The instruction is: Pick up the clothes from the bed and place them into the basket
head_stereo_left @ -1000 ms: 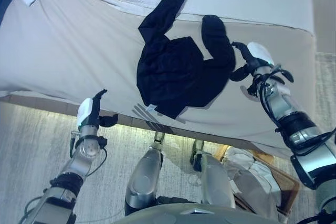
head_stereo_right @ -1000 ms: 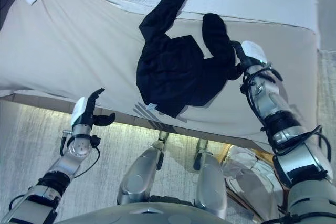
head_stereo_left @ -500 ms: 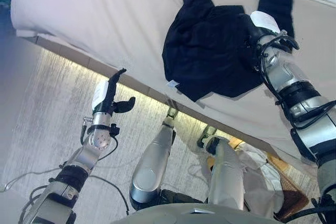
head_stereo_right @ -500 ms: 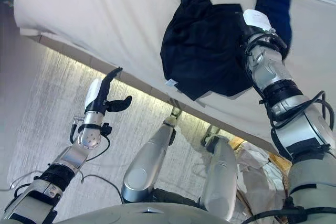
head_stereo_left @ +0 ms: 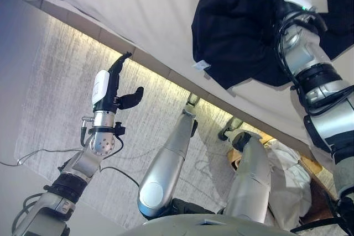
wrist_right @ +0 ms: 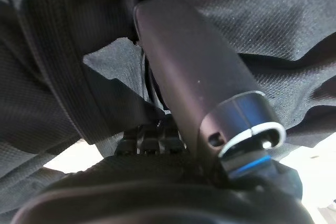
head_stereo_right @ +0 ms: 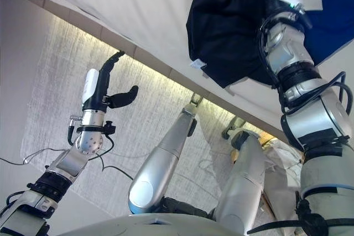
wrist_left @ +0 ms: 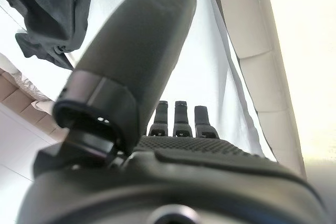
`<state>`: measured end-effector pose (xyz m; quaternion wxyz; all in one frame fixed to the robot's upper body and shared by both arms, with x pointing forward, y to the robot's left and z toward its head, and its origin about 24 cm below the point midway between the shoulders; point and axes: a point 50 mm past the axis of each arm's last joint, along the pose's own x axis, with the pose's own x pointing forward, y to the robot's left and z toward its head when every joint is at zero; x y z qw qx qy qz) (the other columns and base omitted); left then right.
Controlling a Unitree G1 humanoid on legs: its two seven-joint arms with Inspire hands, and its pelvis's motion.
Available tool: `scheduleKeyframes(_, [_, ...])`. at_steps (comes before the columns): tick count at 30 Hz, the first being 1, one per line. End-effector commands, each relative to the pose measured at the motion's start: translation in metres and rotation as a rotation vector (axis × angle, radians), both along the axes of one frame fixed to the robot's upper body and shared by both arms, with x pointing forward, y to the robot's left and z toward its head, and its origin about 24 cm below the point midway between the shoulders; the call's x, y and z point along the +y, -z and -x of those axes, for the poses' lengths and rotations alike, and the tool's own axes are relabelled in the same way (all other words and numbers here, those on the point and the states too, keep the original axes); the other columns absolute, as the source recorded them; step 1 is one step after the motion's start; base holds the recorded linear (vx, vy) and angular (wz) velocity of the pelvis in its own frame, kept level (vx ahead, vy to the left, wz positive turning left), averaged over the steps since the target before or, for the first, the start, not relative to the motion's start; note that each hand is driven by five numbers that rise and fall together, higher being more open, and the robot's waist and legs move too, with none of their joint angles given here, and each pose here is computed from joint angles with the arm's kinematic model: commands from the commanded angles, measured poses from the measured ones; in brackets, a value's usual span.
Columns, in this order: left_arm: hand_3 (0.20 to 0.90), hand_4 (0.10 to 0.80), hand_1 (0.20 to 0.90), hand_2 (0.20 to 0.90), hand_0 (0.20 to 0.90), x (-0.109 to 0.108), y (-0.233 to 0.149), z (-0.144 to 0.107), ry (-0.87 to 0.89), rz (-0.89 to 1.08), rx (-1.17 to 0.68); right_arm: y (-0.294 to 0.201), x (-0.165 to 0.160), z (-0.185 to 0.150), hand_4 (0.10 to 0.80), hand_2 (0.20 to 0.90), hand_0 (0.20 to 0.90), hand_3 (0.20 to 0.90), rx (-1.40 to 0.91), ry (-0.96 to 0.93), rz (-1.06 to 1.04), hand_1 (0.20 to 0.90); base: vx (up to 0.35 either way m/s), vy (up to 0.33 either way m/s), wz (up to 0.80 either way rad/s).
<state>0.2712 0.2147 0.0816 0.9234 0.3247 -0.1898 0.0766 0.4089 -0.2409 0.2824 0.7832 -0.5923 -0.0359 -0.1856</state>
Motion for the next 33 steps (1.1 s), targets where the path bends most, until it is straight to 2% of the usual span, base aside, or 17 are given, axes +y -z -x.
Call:
scheduleKeyframes(1, [0.900, 0.800, 0.900, 0.900, 0.900, -0.005, -0.026, 0.012, 0.046, 0.070, -0.175, 0.006, 0.003, -0.003, 0.800, 0.900, 0.900, 0.900, 0.053, -0.016, 0.033, 0.900, -0.041, -0.050, 0.04])
scheduleKeyframes(4, [0.900, 0.800, 0.900, 0.900, 0.900, -0.005, -0.030, 0.014, 0.052, 0.067, -0.197, 0.007, 0.000, -0.003, 0.800, 0.900, 0.900, 0.900, 0.081, -0.016, -0.002, 0.900, -0.032, -0.038, -0.05])
scheduleKeyframes(5, [0.900, 0.800, 0.900, 0.900, 0.900, -0.006, -0.031, 0.014, 0.054, 0.070, -0.203, 0.007, -0.001, -0.003, 0.646, 0.768, 0.768, 0.746, 0.082, -0.018, -0.016, 0.768, -0.030, -0.024, -0.18])
scheduleKeyframes(6, [0.900, 0.800, 0.900, 0.900, 0.900, -0.006, -0.032, 0.014, 0.055, 0.071, -0.205, 0.007, -0.002, -0.003, 0.646, 0.768, 0.768, 0.746, 0.081, -0.019, -0.019, 0.768, -0.039, -0.027, -0.15])
scheduleKeyframes(7, [0.900, 0.800, 0.900, 0.900, 0.900, -0.006, -0.035, 0.014, 0.054, 0.075, -0.211, 0.005, -0.003, -0.002, 0.298, 0.469, 0.469, 0.398, 0.078, -0.021, -0.033, 0.469, -0.035, -0.027, 0.10])
scheduleKeyframes(8, [0.900, 0.800, 0.900, 0.900, 0.900, -0.005, -0.034, 0.014, 0.053, 0.076, -0.209, 0.005, -0.005, -0.001, 0.100, 0.300, 0.300, 0.200, 0.078, -0.024, -0.045, 0.300, -0.035, -0.041, 0.39])
scheduleKeyframes(24, [0.900, 0.800, 0.900, 0.900, 0.900, 0.006, -0.032, 0.009, 0.028, 0.059, -0.195, 0.028, -0.019, 0.005, 0.100, 0.300, 0.300, 0.200, 0.089, -0.054, -0.129, 0.300, 0.009, 0.007, -0.07])
scheduleKeyframes(30, [0.900, 0.800, 0.900, 0.900, 0.900, 0.012, -0.033, 0.000, -0.011, 0.066, -0.155, 0.041, -0.036, 0.011, 0.100, 0.300, 0.300, 0.200, 0.127, -0.058, -0.215, 0.300, -0.009, 0.047, -0.18])
scheduleKeyframes(33, [0.900, 0.800, 0.900, 0.900, 0.900, 0.017, -0.024, -0.001, -0.034, 0.056, -0.091, 0.063, -0.043, 0.017, 0.100, 0.300, 0.300, 0.200, 0.166, -0.073, -0.292, 0.300, 0.110, 0.003, -0.11])
